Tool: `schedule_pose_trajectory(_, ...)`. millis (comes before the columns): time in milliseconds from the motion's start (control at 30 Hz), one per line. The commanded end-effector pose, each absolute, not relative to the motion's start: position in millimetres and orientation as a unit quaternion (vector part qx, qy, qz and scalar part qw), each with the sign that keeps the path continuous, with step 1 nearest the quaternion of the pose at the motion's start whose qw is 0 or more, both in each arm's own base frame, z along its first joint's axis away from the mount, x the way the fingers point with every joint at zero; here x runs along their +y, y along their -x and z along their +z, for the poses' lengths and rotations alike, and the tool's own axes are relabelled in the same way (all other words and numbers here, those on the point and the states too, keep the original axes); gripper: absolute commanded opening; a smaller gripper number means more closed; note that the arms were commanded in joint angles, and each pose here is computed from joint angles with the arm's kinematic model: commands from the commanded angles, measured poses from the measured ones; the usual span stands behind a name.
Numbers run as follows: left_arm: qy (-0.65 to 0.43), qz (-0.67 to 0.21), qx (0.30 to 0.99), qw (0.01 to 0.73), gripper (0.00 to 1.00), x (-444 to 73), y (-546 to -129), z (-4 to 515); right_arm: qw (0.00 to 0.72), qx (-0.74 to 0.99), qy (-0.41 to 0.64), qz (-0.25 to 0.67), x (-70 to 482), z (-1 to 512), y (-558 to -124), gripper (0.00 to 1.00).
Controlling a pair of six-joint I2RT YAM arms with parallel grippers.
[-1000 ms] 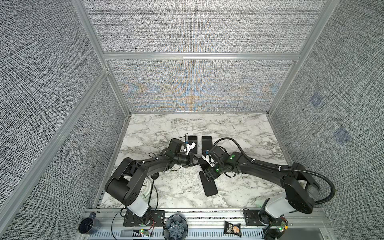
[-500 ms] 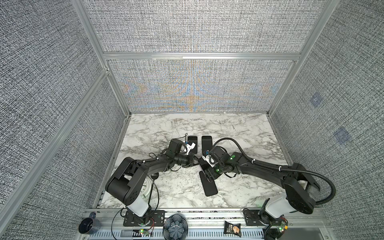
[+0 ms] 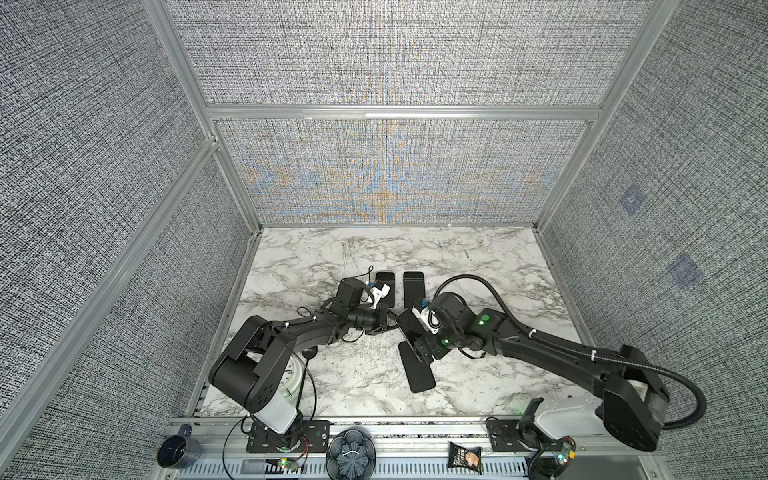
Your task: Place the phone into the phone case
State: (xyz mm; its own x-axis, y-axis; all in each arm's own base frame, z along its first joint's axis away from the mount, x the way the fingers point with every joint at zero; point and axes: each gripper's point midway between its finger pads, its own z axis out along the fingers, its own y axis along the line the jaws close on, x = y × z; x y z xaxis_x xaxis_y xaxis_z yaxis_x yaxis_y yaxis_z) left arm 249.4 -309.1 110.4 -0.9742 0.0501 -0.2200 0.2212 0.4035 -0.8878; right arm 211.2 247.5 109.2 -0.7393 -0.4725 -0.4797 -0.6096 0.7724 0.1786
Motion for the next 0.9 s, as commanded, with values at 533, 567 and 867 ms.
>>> schedule_pose_trajectory(533, -0.013, -0.669, 0.731, 0.133, 0.00, -317.3, -290.1, 177.7, 0.258, 0.819, -0.041, 0.511, 216.2, 171.1, -230.0, 0.89)
schedule_pose_trajectory(567, -0.012, -0.678, 0.721, 0.142, 0.00, -317.8, -291.8, 182.4, 0.260, 0.814, -0.049, 0.518, 214.6, 172.1, -231.9, 0.89)
schedule_pose_trajectory(867, -0.004, -0.703, 0.695, 0.152, 0.00, -323.4, -295.5, 193.1, 0.273, 0.757, -0.115, 0.582, 209.8, 181.0, -255.3, 0.84)
